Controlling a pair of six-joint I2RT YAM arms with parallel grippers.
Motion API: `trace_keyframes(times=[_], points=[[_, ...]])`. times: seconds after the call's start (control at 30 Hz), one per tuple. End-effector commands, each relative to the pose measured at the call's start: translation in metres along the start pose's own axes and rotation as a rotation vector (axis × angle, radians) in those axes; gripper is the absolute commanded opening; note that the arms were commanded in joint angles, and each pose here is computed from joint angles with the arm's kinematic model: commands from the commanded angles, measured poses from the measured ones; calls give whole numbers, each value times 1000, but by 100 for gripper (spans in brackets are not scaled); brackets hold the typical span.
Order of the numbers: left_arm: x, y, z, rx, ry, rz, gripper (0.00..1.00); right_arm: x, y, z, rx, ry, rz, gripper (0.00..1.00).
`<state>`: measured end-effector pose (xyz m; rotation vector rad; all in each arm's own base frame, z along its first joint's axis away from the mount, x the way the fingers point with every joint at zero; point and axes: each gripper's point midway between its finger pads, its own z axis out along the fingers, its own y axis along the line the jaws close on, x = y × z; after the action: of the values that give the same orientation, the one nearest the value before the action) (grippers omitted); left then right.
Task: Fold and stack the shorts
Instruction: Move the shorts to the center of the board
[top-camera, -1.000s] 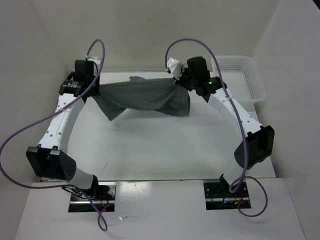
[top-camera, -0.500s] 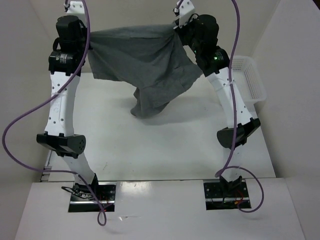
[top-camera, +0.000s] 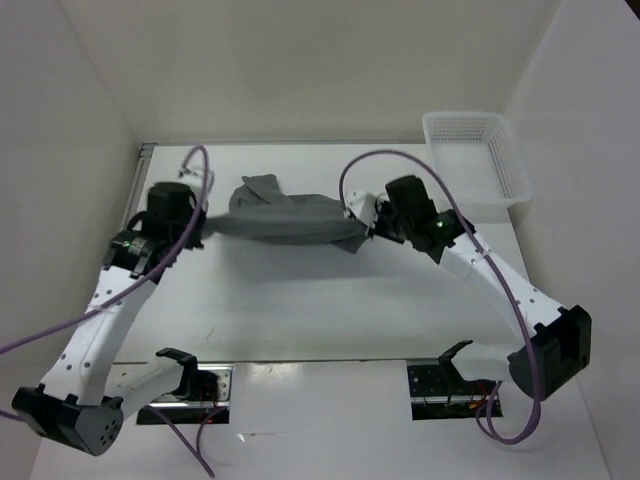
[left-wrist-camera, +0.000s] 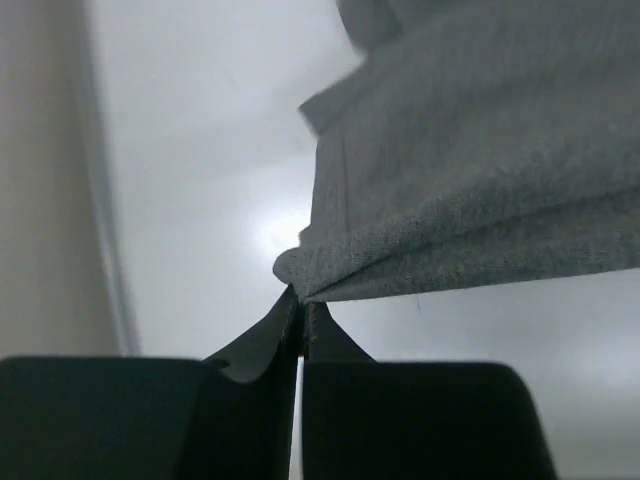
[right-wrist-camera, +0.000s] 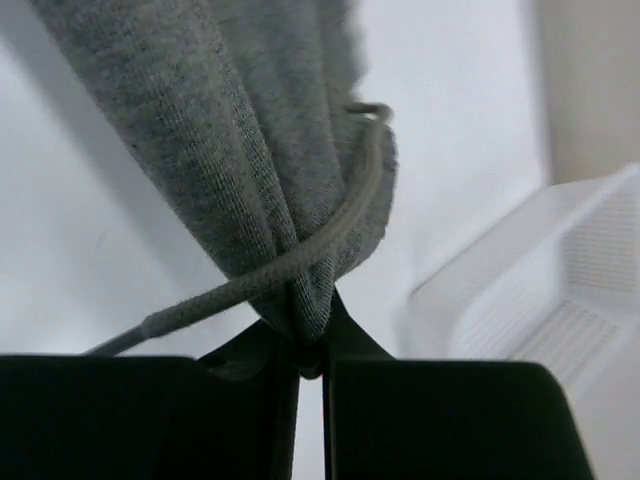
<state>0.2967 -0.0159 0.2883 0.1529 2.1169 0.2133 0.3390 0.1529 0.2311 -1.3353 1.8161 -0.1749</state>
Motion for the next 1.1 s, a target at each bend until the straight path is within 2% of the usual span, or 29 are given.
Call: trace_keyframes(times=[0.0, 0.03, 0.07, 0.1, 0.17, 0.2, 0.3, 0.33, 0.4, 0.43, 0.47, 0.5, 0.53, 0.6, 0.63, 0.7, 0.77, 0.8, 0.83, 0.87, 0.9, 0.93, 0.97, 1.0, 1.03, 1.07], points=[[102, -24, 7, 85, 261, 94, 0, 72, 58, -5, -155, 149, -191, 0], [132, -30, 1, 126, 327, 107, 0, 78, 71, -5, -197, 145, -175, 0], [145, -33, -3, 148, 358, 111, 0, 74, 91, -5, -274, 92, -149, 0], [154, -36, -9, 170, 371, 111, 1, 83, 112, -8, -358, 103, -138, 0], [180, -51, -25, 271, 469, 119, 1, 79, 137, -18, -473, 44, -122, 0], [187, -56, -33, 315, 497, 114, 1, 86, 151, -27, -545, 62, -116, 0], [176, -68, -46, 401, 489, 90, 1, 79, 172, -48, -640, -7, -82, 0], [189, -73, -60, 451, 559, 84, 1, 79, 179, -55, -674, -15, -70, 0], [189, -79, -62, 483, 570, 76, 3, 83, 192, -63, -730, -31, -75, 0], [191, -79, -60, 483, 582, 77, 4, 81, 191, -64, -720, -45, -90, 7], [189, -77, -59, 468, 584, 82, 6, 81, 191, -64, -720, -45, -90, 34], [191, -75, -63, 469, 602, 83, 16, 86, 190, -65, -723, -35, -125, 66], [188, -75, -64, 469, 608, 84, 23, 87, 191, -69, -735, -32, -140, 79], [187, -76, -72, 490, 623, 78, 32, 80, 186, -72, -715, -64, -155, 87], [185, -75, -74, 490, 622, 78, 52, 75, 184, -74, -709, -89, -155, 94], [184, -74, -85, 502, 625, 75, 57, 61, 176, -79, -662, -148, -150, 96], [179, -68, -88, 477, 576, 78, 66, 34, 151, -79, -540, -240, -129, 97], [179, -61, -86, 436, 567, 90, 71, 21, 138, -78, -468, -278, -90, 97], [173, -58, -79, 409, 537, 94, 73, 15, 125, -77, -381, -280, 31, 99], [160, -57, -63, 376, 461, 92, 75, -6, 100, -69, -270, -359, 53, 96], [157, -50, -49, 312, 442, 104, 76, -10, 93, -64, -235, -368, 75, 94], [165, -50, -30, 282, 481, 119, 77, -7, 91, -44, -241, -322, 130, 92], [150, -52, -5, 247, 416, 114, 77, -14, 82, -30, -212, -327, 166, 88], [149, -51, 12, 214, 420, 122, 77, -11, 81, -16, -209, -297, 209, 86], [157, -49, 35, 163, 482, 149, 77, -11, 79, -4, -206, -276, 238, 85], [144, -51, 53, 141, 443, 144, 77, -1, 86, 18, -225, -214, 276, 83]])
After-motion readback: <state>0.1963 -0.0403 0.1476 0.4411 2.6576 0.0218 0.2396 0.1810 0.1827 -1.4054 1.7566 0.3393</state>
